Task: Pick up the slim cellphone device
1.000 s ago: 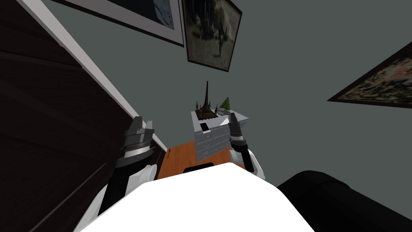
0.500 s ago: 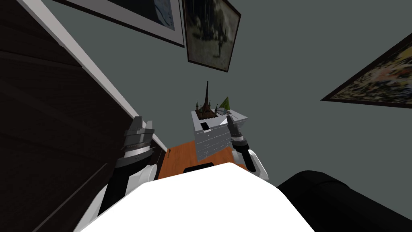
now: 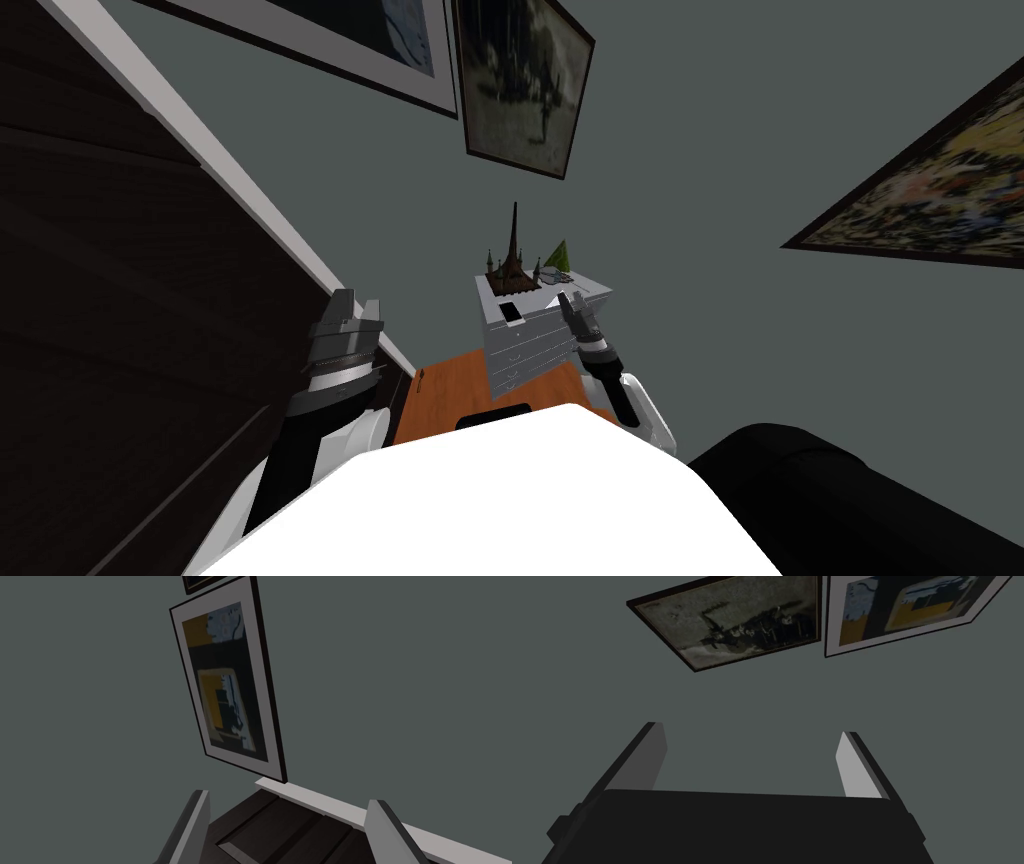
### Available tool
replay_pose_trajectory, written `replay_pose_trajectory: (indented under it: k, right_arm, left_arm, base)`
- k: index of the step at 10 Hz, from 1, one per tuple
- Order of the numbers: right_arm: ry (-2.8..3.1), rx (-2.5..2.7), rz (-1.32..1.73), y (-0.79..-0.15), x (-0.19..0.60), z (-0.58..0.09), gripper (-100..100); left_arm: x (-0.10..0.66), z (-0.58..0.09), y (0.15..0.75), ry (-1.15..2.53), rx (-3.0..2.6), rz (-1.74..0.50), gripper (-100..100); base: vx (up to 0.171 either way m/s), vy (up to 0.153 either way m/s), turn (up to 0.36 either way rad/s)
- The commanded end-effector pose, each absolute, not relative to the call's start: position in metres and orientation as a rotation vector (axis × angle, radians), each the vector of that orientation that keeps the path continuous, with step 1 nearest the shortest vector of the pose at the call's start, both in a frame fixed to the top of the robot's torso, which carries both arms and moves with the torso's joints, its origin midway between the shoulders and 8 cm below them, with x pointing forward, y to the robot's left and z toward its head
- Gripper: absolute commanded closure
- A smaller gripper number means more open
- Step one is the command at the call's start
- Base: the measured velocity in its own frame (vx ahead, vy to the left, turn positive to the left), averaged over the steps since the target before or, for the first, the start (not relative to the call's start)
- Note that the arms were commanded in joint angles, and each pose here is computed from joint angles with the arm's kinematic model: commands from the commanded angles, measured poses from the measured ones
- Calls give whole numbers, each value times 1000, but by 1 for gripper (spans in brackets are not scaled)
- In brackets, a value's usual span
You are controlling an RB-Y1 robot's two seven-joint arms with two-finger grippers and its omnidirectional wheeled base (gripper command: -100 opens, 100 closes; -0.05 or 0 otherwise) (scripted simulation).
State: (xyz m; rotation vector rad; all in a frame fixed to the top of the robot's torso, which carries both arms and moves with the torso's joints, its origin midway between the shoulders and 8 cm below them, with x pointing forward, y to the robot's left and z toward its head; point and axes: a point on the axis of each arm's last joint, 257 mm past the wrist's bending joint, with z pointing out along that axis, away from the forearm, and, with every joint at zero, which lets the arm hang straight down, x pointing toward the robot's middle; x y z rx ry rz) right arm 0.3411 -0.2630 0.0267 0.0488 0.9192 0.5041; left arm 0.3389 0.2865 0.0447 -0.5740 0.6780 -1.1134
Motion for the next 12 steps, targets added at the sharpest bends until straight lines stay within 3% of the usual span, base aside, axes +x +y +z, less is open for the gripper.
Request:
replay_pose_trajectory:
  k: [1,12]
  right_arm:
    - [947,0,407,-268,344,20,-100]
    - [1070,-275,-68,-293,357,-24,-100]
  left_arm:
    - [339,45,286,678,-574,-1113,0]
    - [339,45,286,678,-574,-1113,0]
  base:
    - [-22,25,-24]
    - [-16,34,-23]
